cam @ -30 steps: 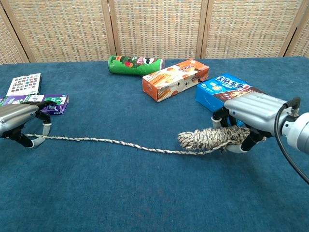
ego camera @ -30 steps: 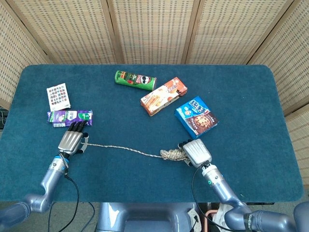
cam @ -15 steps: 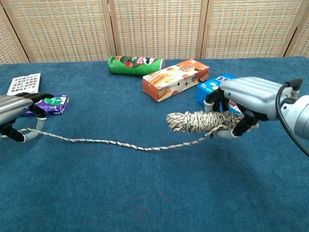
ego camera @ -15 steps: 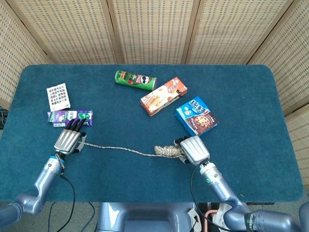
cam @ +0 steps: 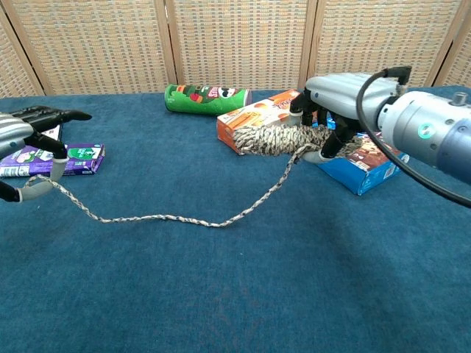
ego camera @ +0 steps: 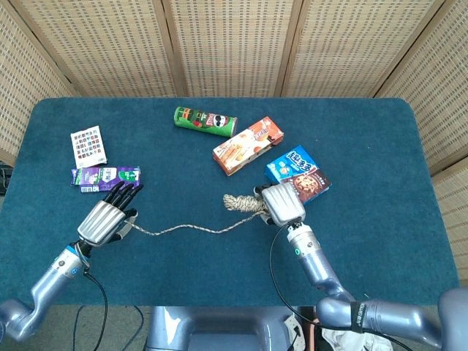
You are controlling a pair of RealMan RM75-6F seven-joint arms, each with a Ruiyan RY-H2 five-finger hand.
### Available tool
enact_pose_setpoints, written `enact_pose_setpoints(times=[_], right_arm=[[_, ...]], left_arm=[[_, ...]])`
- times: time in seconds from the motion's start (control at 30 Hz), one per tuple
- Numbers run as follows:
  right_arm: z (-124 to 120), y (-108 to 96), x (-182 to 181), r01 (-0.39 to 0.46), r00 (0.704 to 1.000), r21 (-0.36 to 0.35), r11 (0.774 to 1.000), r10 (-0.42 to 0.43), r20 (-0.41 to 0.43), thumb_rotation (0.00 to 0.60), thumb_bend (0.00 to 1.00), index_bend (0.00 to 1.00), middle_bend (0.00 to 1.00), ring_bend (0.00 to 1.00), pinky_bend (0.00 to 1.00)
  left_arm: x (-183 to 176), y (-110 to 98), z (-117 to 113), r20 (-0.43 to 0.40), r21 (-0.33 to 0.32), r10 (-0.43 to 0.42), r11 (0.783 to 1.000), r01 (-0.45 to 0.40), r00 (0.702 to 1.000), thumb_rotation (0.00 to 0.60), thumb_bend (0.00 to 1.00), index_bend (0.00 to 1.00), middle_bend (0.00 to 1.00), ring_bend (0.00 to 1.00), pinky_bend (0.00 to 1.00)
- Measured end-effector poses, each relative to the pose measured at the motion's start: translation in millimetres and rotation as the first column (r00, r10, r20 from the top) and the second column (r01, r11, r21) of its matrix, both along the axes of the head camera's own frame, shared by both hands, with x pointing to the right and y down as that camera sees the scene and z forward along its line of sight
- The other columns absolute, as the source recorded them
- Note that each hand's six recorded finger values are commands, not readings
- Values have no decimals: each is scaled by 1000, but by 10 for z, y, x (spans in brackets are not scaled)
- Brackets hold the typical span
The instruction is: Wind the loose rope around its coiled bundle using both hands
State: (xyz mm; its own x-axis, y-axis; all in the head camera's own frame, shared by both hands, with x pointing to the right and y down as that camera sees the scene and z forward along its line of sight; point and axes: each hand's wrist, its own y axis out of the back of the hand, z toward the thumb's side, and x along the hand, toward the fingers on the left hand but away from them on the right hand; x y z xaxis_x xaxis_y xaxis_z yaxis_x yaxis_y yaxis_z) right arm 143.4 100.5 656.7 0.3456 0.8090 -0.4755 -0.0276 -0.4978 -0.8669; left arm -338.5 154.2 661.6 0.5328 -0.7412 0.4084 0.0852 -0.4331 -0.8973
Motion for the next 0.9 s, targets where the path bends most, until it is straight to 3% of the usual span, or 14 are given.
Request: enact_pose_setpoints(times=[0.17, 0.37, 0.7, 0.9], right_arm=[[56, -34, -173, 34, 997, 13, 999, -33, -66, 600, 550, 650, 669, 485, 717], [76, 31, -243, 63, 995, 15, 998, -62, -75, 600, 551, 650, 670, 485, 717], [99, 116, -327, 104, 993, 4, 995, -103, -62, 600, 553, 654, 680, 492, 719], [76, 163, -436, 134, 990, 11, 991, -133, -45, 600, 553, 656, 682, 493, 720]], left_arm=[[155, -59, -311, -126, 9, 3, 1000, -2, 992, 600, 428, 712, 0, 0, 0], [409, -280, -669, -277, -36, -49, 999, 40, 959, 600, 431, 715, 0, 0, 0], [878, -718, -1178, -456, -92, -132, 991, 100, 880, 600, 434, 724, 0, 0, 0], [1099, -943, -1310, -540, -184, -252, 966, 180, 803, 600, 434, 727, 0, 0, 0]])
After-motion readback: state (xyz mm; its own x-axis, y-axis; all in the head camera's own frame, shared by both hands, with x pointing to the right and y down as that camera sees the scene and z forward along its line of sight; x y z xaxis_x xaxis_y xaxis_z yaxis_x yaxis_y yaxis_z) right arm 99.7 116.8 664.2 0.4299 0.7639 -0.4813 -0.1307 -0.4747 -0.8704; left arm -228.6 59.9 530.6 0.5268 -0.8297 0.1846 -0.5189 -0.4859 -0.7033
